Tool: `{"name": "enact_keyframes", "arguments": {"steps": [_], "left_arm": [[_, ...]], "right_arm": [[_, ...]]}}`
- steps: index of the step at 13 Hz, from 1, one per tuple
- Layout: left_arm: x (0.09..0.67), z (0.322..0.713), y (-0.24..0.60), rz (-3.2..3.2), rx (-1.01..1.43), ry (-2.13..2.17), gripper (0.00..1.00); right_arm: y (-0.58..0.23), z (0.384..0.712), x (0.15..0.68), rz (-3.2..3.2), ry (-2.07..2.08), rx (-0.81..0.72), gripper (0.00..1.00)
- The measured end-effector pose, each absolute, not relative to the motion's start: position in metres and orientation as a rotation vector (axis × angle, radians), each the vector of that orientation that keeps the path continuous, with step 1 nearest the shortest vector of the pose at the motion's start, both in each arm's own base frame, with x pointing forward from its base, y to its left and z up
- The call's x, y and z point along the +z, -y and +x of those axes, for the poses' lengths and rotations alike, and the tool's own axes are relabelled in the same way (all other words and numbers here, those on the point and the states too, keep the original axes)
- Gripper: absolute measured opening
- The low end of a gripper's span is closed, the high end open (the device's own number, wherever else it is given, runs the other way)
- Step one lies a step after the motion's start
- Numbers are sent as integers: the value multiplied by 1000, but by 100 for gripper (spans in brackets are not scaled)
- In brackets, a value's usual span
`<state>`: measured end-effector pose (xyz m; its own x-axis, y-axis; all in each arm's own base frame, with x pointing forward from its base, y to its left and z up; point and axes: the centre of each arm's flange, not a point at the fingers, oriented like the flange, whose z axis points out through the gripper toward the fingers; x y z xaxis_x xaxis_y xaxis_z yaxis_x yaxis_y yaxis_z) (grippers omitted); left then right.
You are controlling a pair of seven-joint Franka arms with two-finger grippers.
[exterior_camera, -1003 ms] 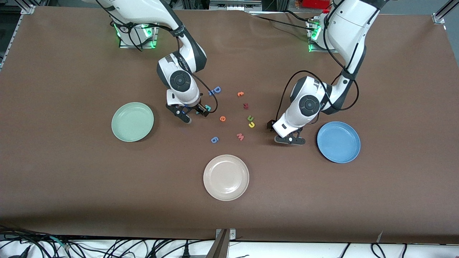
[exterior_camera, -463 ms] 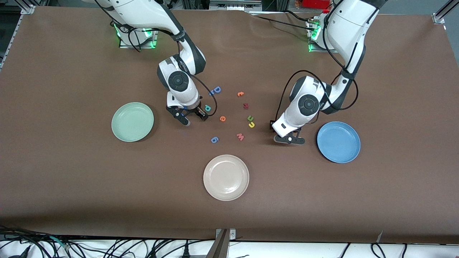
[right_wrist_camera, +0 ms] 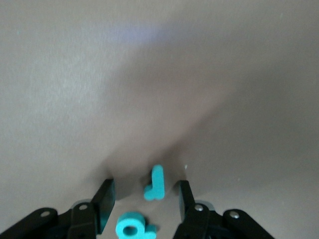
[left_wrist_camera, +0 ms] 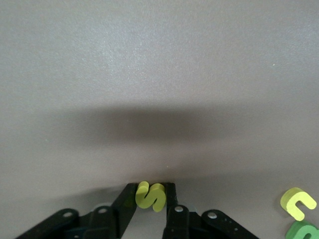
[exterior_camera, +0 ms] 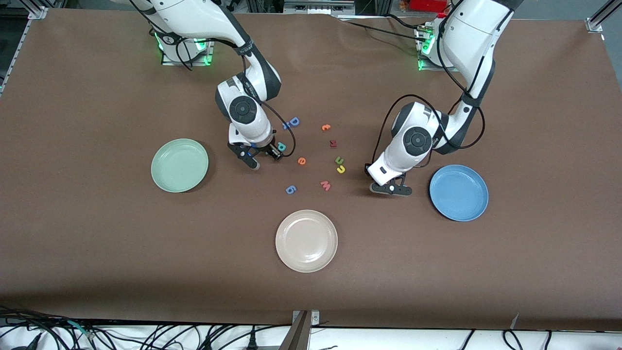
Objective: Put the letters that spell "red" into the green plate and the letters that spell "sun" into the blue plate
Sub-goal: 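Place the yellow s on the blue plate with the left gripper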
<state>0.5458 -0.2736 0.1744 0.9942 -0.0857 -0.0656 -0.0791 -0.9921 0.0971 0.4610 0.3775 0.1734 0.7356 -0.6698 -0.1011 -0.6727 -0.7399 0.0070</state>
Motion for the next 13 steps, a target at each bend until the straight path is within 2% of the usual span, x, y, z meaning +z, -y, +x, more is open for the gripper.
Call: {"name": "enact_keyframes", "arguments": {"steps": [3,9,13], "left_arm": [[185,555,264,3055,-132,103,28],[247,597,218,3177,-164,163,28],[248,616,157,3203,-183,282,28]], "right_arm": [[-379,460,173,-2896,-1123,156,60],[-378,460,173,-2901,-1108,155,59],[-378,460,175,-2912,-1078,154,58]]}}
